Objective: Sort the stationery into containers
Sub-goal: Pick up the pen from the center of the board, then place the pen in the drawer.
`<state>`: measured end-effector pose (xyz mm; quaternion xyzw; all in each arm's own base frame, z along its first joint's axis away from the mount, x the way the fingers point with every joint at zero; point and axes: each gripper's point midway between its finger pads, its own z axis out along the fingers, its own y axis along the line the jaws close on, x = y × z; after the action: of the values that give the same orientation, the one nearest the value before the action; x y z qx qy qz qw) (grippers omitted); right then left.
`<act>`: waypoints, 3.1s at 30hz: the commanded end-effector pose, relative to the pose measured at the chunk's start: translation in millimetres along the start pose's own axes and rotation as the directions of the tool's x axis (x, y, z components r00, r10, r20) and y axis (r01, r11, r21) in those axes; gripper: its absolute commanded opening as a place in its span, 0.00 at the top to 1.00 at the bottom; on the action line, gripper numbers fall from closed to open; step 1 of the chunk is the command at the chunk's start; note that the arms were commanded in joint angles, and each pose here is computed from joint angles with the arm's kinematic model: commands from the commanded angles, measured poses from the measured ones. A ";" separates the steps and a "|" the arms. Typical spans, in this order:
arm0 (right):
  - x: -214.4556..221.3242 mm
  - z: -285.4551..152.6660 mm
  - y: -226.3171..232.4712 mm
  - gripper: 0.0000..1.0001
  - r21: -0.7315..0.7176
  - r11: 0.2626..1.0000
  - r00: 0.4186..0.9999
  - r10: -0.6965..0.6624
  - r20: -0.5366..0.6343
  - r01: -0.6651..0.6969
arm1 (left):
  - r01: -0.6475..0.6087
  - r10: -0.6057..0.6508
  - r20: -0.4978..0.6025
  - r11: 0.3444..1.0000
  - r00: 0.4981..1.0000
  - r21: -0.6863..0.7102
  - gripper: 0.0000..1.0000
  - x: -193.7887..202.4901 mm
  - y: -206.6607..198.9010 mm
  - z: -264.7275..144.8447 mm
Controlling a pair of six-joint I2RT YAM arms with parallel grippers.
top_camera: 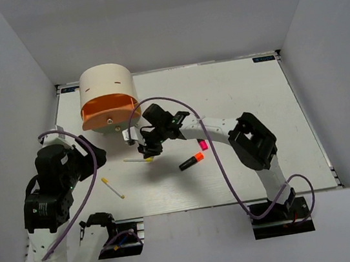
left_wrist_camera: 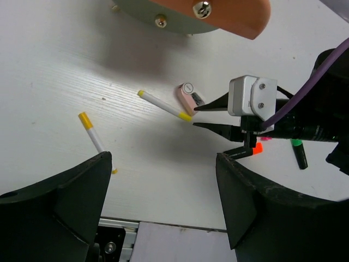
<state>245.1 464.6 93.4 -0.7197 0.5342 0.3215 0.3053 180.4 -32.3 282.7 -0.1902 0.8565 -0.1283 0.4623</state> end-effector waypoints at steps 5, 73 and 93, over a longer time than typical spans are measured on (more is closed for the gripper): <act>-19.7 28.9 -5.4 0.62 0.008 0.999 0.999 -0.052 0.006 0.052 | 0.035 -0.036 -0.014 0.996 0.999 -0.077 0.13 17.4 20.6 -2.7; -166.8 -156.4 -63.9 1.00 0.320 0.939 0.958 -0.197 0.207 0.124 | 0.474 -0.573 -0.072 0.736 0.816 -0.483 0.12 143.1 85.7 104.5; -220.7 -136.4 -134.0 1.00 0.494 0.848 0.842 -0.401 0.360 0.192 | 0.482 -0.584 -0.034 0.701 0.811 -0.526 0.12 150.4 97.8 109.9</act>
<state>340.7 510.1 323.5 -0.6343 0.4311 0.2873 0.5738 175.5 -21.1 72.6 -0.5199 0.8166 -0.0584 0.2441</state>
